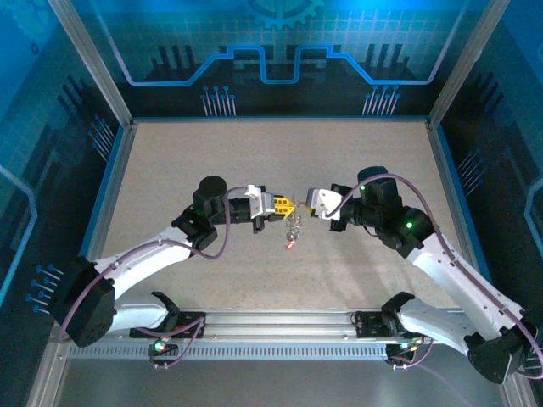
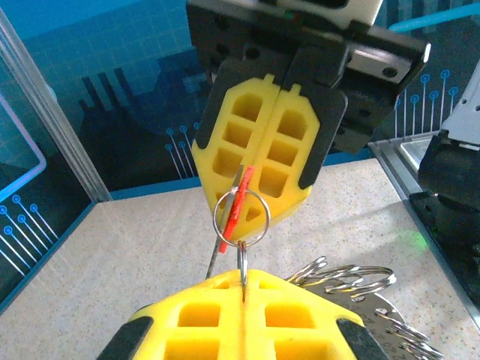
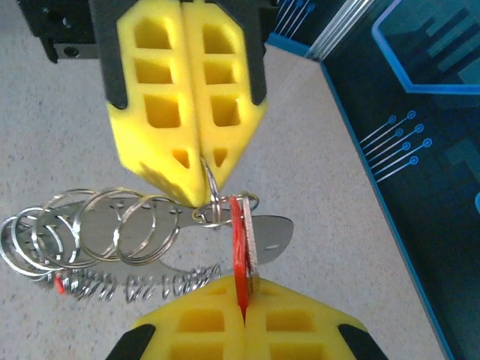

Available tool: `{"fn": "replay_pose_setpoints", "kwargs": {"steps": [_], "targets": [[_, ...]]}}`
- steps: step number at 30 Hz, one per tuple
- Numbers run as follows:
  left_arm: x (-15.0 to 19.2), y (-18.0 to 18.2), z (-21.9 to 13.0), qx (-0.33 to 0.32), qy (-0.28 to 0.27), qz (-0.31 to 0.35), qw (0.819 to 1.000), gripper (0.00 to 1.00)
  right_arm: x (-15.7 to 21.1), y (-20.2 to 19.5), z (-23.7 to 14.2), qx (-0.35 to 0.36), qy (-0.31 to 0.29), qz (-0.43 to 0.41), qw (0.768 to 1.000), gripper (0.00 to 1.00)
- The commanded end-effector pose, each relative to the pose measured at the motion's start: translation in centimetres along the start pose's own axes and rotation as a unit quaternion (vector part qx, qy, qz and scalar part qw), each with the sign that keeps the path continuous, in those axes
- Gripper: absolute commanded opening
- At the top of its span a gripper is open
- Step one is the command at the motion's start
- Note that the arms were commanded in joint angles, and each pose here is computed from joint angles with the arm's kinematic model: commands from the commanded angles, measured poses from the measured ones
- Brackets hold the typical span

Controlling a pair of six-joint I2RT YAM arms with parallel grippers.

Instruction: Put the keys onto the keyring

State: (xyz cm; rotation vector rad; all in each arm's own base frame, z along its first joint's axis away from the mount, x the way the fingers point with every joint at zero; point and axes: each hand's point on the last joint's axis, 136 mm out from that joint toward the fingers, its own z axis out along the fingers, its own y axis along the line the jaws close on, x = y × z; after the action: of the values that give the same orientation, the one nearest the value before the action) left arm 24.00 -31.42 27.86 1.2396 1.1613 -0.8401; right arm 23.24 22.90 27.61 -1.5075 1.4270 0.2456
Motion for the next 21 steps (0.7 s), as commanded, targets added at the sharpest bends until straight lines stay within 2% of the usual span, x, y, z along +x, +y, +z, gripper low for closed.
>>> {"fn": "replay_pose_setpoints", "kwargs": {"steps": [1, 8, 11, 14, 19, 21], "targets": [[0.9, 0.3, 0.1, -0.001, 0.020, 0.004, 1.000, 0.00, -0.1, -0.4, -0.9, 0.008, 0.052, -0.066, 0.996, 0.00], [2.6, 1.9, 0.9, -0.013, 0.034, -0.014, 0.999, 0.01, 0.1, -2.0, -0.8, 0.022, 0.156, -0.167, 0.973, 0.00], [4.1, 2.7, 0.4, -0.028, 0.040, -0.038, 0.998, 0.17, 0.2, -3.2, -0.5, 0.031, 0.186, -0.192, 0.963, 0.00], [5.0, 3.5, -0.6, -0.050, 0.041, -0.058, 0.996, 0.27, -0.7, -4.2, 0.1, 0.041, 0.194, -0.208, 0.958, 0.00], [4.6, 4.5, -2.5, -0.079, 0.042, -0.073, 0.993, 0.33, -1.3, -5.3, 1.0, 0.047, 0.206, -0.228, 0.951, 0.00], [4.0, 4.6, -3.5, -0.091, 0.045, -0.079, 0.992, 0.40, -1.1, -5.7, 1.3, 0.049, 0.217, -0.232, 0.947, 0.00]]}}
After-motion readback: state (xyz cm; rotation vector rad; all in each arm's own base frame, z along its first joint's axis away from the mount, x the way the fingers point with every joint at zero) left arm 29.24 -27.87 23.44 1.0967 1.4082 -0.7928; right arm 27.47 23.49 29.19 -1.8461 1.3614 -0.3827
